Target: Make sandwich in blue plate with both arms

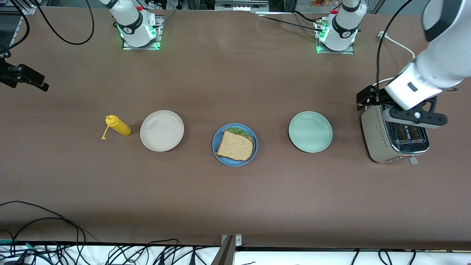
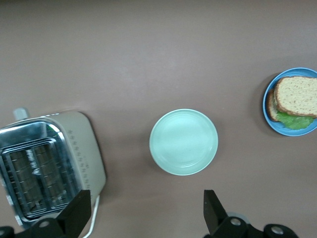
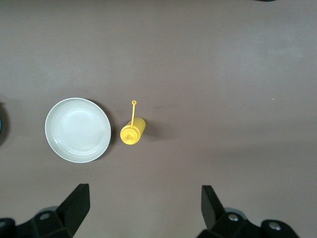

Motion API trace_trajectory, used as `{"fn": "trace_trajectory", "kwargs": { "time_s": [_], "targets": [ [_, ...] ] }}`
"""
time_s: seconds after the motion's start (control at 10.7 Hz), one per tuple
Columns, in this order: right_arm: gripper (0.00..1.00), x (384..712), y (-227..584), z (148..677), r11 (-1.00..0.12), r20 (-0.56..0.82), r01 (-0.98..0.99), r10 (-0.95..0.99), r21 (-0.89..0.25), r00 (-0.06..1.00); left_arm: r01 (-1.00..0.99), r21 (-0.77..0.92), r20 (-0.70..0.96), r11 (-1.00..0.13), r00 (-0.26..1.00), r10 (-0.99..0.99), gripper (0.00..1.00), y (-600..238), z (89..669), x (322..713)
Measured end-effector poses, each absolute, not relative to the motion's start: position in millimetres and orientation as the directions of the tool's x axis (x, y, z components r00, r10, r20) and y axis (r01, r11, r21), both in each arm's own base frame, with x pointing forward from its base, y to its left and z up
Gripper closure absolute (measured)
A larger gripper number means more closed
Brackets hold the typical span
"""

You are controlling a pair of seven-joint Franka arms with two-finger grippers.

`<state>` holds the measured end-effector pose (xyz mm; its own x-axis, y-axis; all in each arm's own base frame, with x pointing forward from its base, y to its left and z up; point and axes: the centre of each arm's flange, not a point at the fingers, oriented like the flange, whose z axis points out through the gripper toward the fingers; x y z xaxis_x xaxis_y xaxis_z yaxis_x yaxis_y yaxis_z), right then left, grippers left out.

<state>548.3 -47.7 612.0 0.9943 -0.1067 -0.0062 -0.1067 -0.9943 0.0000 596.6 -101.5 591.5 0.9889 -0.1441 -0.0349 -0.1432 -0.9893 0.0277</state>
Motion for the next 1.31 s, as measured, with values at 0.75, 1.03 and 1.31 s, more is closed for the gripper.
{"fn": "trace_trajectory", "kwargs": {
  "time_s": [0.75,1.03,1.31],
  "targets": [
    [0.00,548.7,-48.2,612.6,-0.994,-0.002,-0.107,-0.107,0.002,0.994,-0.176,0.012,-0.017,-0.984,0.984,-0.176,0.00,-16.3,624.2,545.3],
    [0.00,549.3,-48.7,613.2,-0.994,0.004,-0.108,-0.108,0.002,0.994,-0.162,0.013,-0.021,-0.987,0.986,-0.163,0.00,-7.6,621.5,545.1],
    [0.00,549.5,-48.9,613.4,-0.994,0.006,-0.108,-0.108,0.002,0.994,-0.149,0.014,-0.027,-0.989,0.988,-0.149,0.00,0.2,618.6,545.8]
  ]
}}
